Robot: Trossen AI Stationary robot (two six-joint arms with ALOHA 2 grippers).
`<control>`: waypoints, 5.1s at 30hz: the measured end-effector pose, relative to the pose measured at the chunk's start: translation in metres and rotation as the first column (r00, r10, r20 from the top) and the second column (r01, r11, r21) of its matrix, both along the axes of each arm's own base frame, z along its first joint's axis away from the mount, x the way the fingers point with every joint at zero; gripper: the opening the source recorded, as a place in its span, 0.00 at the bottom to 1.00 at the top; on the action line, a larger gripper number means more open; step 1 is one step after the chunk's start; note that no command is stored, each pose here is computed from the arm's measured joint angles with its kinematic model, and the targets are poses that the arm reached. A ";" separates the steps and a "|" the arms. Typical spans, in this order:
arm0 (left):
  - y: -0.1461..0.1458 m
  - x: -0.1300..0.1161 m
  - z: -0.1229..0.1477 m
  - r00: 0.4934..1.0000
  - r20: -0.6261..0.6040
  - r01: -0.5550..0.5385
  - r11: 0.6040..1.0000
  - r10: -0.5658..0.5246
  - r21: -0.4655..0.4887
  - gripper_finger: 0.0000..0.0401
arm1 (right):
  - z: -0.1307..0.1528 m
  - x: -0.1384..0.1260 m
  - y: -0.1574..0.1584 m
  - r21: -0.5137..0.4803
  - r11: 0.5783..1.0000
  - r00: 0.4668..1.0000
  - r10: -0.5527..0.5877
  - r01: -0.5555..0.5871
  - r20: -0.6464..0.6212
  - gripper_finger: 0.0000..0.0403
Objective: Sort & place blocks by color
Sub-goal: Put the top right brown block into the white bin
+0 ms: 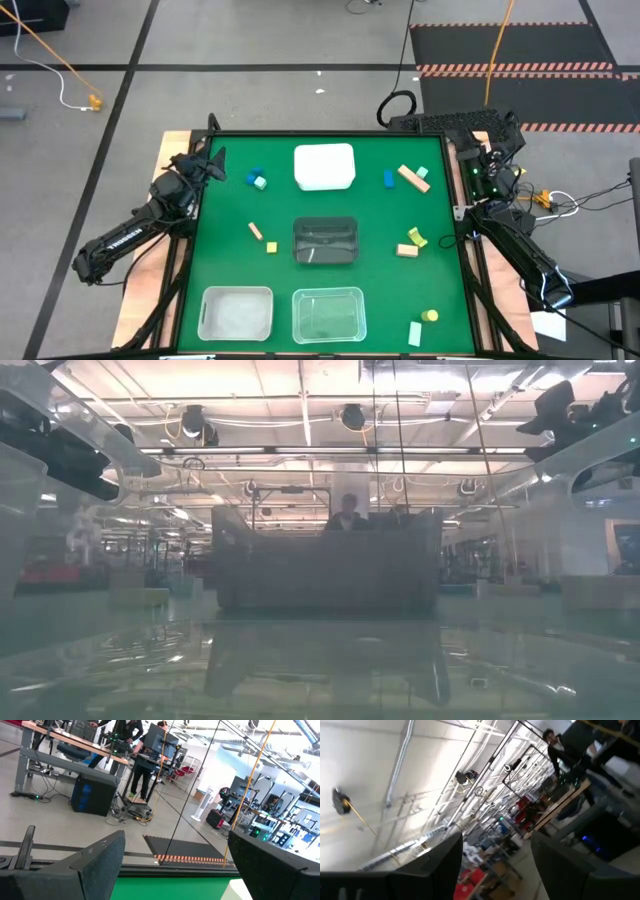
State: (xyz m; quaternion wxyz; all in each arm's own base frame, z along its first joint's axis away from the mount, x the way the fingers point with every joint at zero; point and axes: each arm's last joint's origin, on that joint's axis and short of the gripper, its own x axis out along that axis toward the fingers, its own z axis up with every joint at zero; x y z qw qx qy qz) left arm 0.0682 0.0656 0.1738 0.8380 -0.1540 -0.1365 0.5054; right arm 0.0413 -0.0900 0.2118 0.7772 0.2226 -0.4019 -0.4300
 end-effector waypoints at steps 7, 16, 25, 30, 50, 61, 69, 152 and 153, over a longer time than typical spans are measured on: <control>0.000 0.000 0.000 1.000 0.000 0.000 1.000 0.000 0.000 0.88 | 0.006 0.000 0.004 -0.064 0.995 0.996 0.075 -0.072 0.046 0.56; 0.000 0.000 0.000 1.000 0.000 0.000 1.000 0.000 0.000 0.88 | 0.032 -0.002 0.008 -0.183 0.982 0.999 0.041 -0.040 -0.002 0.56; 0.000 0.000 0.000 1.000 0.000 0.000 1.000 0.000 0.000 0.88 | 0.070 0.008 -0.007 -0.188 0.982 0.976 -0.019 -0.023 -0.218 0.56; 0.000 0.000 0.000 1.000 0.000 0.000 1.000 0.000 0.000 0.88 | 0.091 0.018 -0.025 -0.165 0.986 0.937 -0.049 -0.009 -0.347 0.56; 0.000 0.000 0.000 1.000 0.001 0.000 1.000 0.000 0.000 0.88 | 0.081 0.055 -0.037 -0.056 0.958 0.845 0.221 -0.283 -0.488 0.56; 0.000 0.000 0.000 1.000 0.001 0.000 1.000 0.000 0.001 0.88 | 0.123 0.081 -0.058 0.033 0.957 0.710 0.238 -0.290 -0.663 0.56; 0.000 0.000 0.000 1.000 0.001 0.000 1.000 0.000 0.001 0.88 | 0.116 0.096 -0.077 0.331 0.938 0.568 0.330 -0.106 -0.754 0.56; 0.000 0.000 0.000 1.000 0.002 0.000 1.000 0.000 0.001 0.88 | -0.081 0.125 -0.080 0.787 0.474 0.028 0.850 0.394 -0.526 0.28; 0.000 0.000 0.000 1.000 0.002 0.000 1.000 0.000 0.001 0.88 | -0.079 0.124 -0.080 0.786 0.479 0.032 0.846 0.390 -0.532 0.28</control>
